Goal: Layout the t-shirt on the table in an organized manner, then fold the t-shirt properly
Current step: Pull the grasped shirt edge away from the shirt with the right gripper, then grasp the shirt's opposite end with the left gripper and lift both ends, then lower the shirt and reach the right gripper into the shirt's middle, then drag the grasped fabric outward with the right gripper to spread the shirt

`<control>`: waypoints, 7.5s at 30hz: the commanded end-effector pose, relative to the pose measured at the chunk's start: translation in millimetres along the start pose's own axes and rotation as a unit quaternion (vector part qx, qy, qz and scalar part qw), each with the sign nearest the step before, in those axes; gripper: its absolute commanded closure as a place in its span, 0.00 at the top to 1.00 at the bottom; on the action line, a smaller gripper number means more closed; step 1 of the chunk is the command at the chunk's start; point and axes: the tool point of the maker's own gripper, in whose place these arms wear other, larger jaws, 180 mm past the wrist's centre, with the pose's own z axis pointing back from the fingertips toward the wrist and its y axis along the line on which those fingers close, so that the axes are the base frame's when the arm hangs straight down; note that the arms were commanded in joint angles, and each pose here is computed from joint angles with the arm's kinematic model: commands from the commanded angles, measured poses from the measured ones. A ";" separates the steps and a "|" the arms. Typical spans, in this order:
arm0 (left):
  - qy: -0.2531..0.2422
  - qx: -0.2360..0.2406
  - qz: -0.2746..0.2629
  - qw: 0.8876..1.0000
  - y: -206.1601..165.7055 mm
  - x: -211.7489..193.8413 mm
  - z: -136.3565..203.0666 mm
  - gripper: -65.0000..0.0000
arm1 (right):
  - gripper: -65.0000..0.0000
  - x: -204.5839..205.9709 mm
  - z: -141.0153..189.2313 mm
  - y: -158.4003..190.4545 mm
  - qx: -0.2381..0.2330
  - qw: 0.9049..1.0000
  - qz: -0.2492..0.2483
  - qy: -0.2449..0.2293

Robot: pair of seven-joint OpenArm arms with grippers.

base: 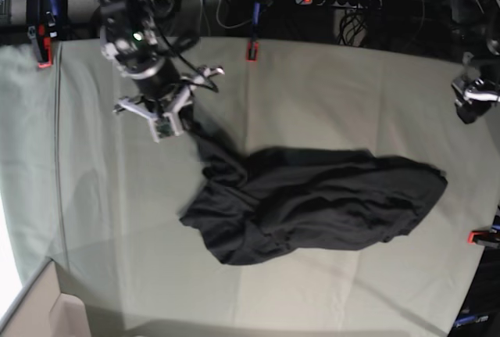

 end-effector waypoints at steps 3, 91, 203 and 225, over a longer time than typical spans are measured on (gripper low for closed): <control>-0.035 -0.010 -0.006 0.999 -8.3 24.4 -0.5 0.56 | 0.00 3.0 32.6 -21.6 -0.020 0.999 0.028 -0.014; -0.062 0.032 0.012 0.997 38.9 -14.5 -23.2 0.00 | 0.00 -73.3 141.1 -254.7 -0.308 0.948 -0.054 0.062; -0.042 0.084 0.092 0.991 58.6 -19.0 33.7 0.45 | 0.00 251.8 -71.5 -62.6 0.035 0.971 0.123 -0.204; -0.039 0.088 0.092 0.991 62.0 -21.8 35.6 0.46 | 0.32 344.2 -156.4 23.6 0.146 0.960 0.151 -0.184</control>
